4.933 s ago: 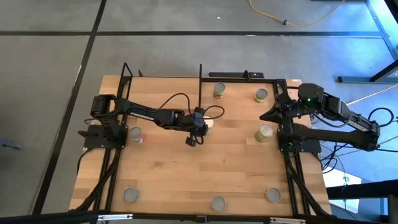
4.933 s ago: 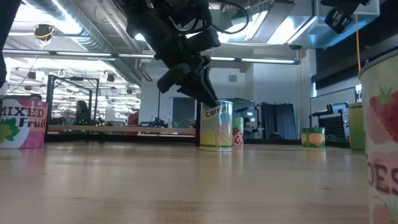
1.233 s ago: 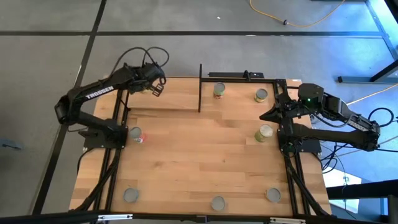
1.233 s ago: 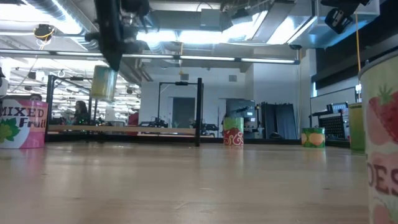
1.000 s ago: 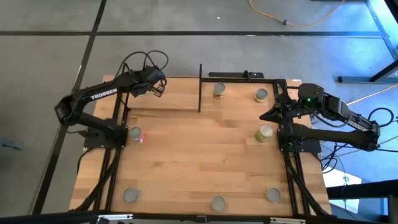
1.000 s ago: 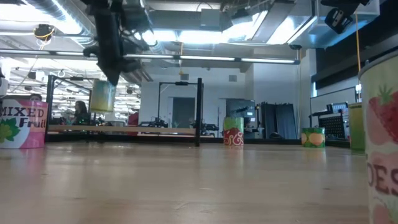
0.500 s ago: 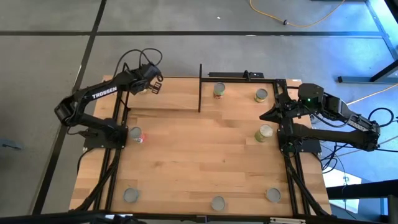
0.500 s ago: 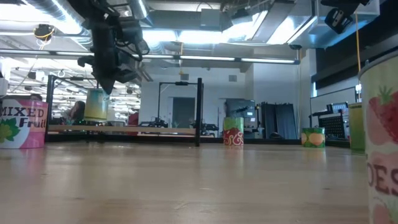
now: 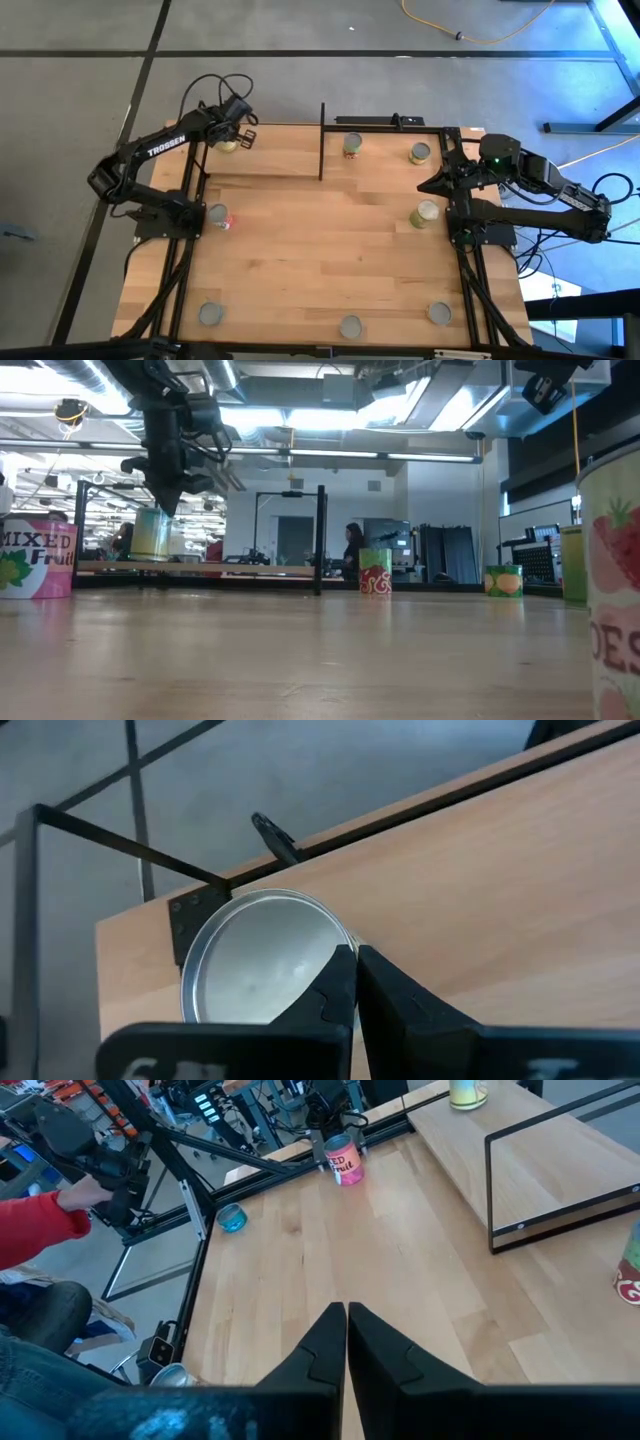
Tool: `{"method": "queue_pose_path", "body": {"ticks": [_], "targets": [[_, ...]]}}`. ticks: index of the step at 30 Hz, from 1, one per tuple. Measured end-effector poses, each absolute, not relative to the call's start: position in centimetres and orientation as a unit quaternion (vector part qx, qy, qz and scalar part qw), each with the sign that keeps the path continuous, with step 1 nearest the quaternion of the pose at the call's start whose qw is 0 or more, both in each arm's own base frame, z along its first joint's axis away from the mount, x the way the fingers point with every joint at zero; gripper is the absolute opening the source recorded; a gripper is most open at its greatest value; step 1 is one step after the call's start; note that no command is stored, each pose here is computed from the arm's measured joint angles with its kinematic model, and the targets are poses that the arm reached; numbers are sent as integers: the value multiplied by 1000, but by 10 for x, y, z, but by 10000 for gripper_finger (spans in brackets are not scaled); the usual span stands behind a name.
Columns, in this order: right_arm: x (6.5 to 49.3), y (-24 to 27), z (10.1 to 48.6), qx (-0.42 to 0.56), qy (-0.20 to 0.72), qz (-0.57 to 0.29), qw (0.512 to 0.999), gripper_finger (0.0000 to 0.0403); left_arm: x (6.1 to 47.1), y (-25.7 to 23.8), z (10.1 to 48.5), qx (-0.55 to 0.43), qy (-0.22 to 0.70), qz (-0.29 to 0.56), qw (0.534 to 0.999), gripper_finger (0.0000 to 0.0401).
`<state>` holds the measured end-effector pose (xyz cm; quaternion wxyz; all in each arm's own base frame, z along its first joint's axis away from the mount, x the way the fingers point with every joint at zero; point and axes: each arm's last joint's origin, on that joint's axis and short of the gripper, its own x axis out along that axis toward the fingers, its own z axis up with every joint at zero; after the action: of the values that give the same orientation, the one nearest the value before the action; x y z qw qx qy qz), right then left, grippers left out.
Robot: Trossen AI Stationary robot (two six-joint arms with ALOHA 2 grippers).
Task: Pick and place cans onto a shelf
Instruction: Put the canned carrot on the shelf
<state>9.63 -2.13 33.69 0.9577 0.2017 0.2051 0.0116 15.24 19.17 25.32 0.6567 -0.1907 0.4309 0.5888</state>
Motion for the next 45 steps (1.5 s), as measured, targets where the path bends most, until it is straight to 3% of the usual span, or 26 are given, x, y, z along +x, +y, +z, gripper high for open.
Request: {"method": "queue_pose_path", "body": {"ticks": [25,34,40,45], "targets": [[96,-21,337,205,205,11,957,19,153,192,255,-197,430,580,663,38],[96,-21,337,205,205,11,957,19,168,191,296,-163,401,562,704,37],[96,-21,337,205,205,11,957,19,179,165,309,-184,450,497,719,30],[96,-21,337,203,205,11,957,19,179,144,300,-201,510,470,692,3]]}}
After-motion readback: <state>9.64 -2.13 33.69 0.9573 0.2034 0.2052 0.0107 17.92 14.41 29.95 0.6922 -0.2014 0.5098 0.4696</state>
